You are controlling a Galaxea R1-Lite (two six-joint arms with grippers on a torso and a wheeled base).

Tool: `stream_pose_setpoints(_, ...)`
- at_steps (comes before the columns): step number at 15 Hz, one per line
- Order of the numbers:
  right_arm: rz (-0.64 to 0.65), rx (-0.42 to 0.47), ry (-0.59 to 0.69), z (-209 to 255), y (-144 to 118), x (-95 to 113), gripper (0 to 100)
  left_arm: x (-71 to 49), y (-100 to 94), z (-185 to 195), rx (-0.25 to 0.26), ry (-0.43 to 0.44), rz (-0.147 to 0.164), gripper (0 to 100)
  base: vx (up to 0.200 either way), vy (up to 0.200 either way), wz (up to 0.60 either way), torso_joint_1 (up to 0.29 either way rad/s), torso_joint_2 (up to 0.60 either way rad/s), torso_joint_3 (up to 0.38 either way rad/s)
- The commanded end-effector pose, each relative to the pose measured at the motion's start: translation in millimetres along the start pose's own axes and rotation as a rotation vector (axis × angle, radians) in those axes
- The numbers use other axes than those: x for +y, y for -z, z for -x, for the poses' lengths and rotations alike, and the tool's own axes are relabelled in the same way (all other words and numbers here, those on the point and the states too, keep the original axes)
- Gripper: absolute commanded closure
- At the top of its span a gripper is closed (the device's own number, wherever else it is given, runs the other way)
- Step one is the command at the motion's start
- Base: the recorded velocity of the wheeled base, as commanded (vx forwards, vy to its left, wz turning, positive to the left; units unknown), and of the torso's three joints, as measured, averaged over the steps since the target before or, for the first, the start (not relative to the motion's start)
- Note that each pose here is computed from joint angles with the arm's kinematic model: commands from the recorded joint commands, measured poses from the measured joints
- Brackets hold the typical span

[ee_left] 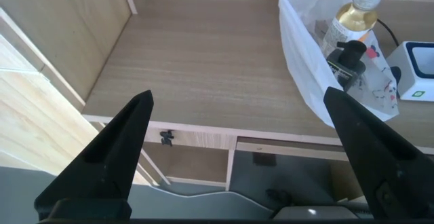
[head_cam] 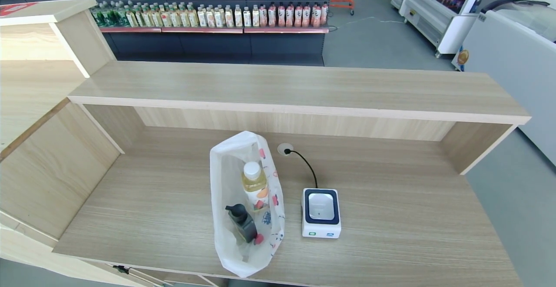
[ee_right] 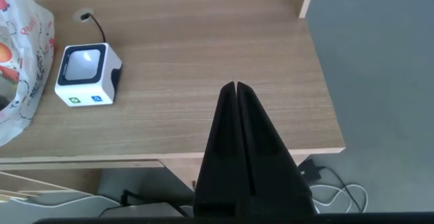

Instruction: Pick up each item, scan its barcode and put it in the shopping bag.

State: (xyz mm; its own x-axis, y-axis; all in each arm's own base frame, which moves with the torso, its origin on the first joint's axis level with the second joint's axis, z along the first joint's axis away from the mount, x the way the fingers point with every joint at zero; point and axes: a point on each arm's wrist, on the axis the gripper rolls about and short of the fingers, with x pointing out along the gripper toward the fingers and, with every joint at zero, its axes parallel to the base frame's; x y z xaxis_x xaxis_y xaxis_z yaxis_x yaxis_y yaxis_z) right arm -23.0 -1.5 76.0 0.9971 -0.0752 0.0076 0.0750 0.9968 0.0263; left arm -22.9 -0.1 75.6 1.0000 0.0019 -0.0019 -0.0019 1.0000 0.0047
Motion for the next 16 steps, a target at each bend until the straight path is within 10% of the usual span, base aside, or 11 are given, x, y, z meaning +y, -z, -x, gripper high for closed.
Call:
stream_pose_setpoints(1,0.0,0.002,0.0,-0.1,-0.1,0.0,100,0.0,0.0,0.0,0.0,-0.001,0.0,0,0.0,0.0,0.0,0.0,0.0,0.0)
stream_pose_setpoints(16,-0.002,0.002,0.0,-0.1,-0.1,0.0,100,0.0,0.0,0.0,0.0,-0.001,0.0,0,0.0,0.0,0.0,0.0,0.0,0.0)
